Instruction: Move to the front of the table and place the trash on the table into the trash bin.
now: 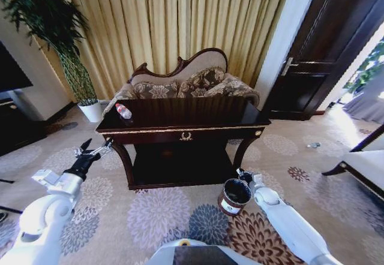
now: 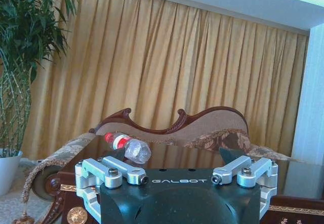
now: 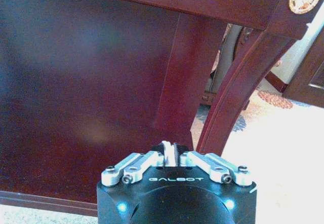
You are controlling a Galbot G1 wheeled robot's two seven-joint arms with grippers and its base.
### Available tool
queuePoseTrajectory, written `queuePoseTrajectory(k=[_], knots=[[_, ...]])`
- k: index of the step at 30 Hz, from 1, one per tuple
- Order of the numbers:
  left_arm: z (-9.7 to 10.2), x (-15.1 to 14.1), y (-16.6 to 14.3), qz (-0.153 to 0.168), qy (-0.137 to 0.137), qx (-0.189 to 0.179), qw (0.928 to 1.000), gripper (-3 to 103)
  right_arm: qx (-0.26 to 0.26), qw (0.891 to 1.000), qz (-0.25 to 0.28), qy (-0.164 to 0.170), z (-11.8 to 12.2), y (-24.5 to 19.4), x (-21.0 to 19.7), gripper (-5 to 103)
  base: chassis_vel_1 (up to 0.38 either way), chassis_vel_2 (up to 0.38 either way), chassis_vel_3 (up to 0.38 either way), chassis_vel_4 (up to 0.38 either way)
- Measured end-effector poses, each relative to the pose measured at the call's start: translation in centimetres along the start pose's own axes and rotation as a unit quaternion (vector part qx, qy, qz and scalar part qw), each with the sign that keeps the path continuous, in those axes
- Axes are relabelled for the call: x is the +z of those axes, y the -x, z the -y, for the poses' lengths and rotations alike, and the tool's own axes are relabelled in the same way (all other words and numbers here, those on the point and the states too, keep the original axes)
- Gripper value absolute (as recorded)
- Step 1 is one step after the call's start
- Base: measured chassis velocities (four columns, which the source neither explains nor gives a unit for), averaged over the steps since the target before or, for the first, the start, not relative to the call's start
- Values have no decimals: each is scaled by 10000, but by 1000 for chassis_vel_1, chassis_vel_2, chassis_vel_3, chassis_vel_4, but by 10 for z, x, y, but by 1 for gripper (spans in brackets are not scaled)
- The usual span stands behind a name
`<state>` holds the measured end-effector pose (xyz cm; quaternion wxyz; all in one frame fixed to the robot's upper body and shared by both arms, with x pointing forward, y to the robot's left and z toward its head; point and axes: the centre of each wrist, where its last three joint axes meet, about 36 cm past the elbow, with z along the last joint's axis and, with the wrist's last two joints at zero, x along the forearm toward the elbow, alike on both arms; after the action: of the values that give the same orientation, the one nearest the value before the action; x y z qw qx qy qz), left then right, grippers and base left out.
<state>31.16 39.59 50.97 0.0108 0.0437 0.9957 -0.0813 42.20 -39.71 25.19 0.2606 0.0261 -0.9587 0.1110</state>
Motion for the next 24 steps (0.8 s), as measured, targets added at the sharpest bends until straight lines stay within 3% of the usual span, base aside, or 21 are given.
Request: queuePoseTrajectory(k=[2,5,11,14,15,18,19,22,24], knots=[[1,0,-1,0,-5,6,10000,100,13,10000,20,-32,1,0,2,17,0,0,0,0],[3,-1,-2,3,-7,28,10000,100,42,10000,60,-56,3,1,4,33,0,0,0,0],[2,-4,-2,15,44,33,10000,100,53,9999,136,-61,4,1,3,49,0,0,0,0],[3,-6,-4,46,51,48,10000,100,45,9992,408,35,4,-1,-13,66,0,0,0,0],[3,-6,-4,46,51,48,10000,100,45,9992,408,35,4,-1,-13,66,0,0,0,0],[6,-6,-6,45,28,43,10000,100,-51,9958,844,349,-2,-9,-48,82,0,0,0,0],[6,-6,-6,45,28,43,10000,100,-51,9958,844,349,-2,-9,-48,82,0,0,0,0],[6,-9,-8,83,52,-2,10000,100,-63,9874,1272,939,-19,-29,-104,97,0,0,0,0],[6,-10,-8,94,60,-4,9999,100,-68,9858,1342,1003,-21,-33,-113,97,0,0,0,0]])
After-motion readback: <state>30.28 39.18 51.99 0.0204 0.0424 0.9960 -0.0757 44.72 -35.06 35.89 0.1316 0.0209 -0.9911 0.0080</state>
